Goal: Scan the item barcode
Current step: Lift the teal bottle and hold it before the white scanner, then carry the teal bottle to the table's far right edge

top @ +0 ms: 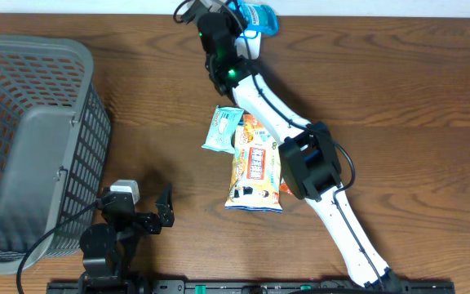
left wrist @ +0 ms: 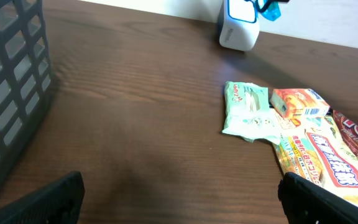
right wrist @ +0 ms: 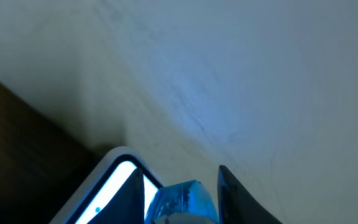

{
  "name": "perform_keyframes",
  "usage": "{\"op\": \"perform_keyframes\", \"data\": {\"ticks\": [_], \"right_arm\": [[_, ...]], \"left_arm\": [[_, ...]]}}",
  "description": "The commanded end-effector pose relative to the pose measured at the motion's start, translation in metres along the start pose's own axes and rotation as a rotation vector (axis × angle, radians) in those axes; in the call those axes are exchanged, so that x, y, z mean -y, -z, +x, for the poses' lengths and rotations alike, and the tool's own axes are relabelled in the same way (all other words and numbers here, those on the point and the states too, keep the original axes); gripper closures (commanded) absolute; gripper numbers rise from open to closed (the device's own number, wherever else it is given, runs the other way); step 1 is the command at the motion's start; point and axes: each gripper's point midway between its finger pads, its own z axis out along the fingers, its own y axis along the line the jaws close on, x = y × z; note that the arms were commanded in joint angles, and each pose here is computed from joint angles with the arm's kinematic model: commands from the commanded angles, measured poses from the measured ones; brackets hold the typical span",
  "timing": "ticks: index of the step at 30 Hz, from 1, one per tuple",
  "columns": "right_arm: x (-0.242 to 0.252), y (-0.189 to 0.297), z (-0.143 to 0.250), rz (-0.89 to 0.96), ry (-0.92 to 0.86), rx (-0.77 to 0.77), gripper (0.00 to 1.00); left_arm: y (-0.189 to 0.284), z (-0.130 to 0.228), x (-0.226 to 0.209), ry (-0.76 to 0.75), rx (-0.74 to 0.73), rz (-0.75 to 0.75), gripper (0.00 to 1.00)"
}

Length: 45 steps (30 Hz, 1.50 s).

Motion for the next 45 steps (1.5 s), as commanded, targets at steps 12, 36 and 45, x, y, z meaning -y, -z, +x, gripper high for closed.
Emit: {"op": "perform_keyframes", "data": {"ticks": [12,36,45], "right_arm": [[0.037,0.008,-0.014,0.102,0.034,-0.024,0.99],[0.243,0.021,0.169,0.175,-0.193,-0.598,0.99],[0.247,0.025,0.266,0.046,-0.379,-0.792,0.99]], "left_arm": [[-0.002,0.01,-0.001,0.018,-0.029,0.002,0.0],[-0.002,0.01,-0.001,0.018,-0.029,0.002,0.0],[-0.002,0.01,-0.001,0.018,-0.029,0.002,0.0]]}}
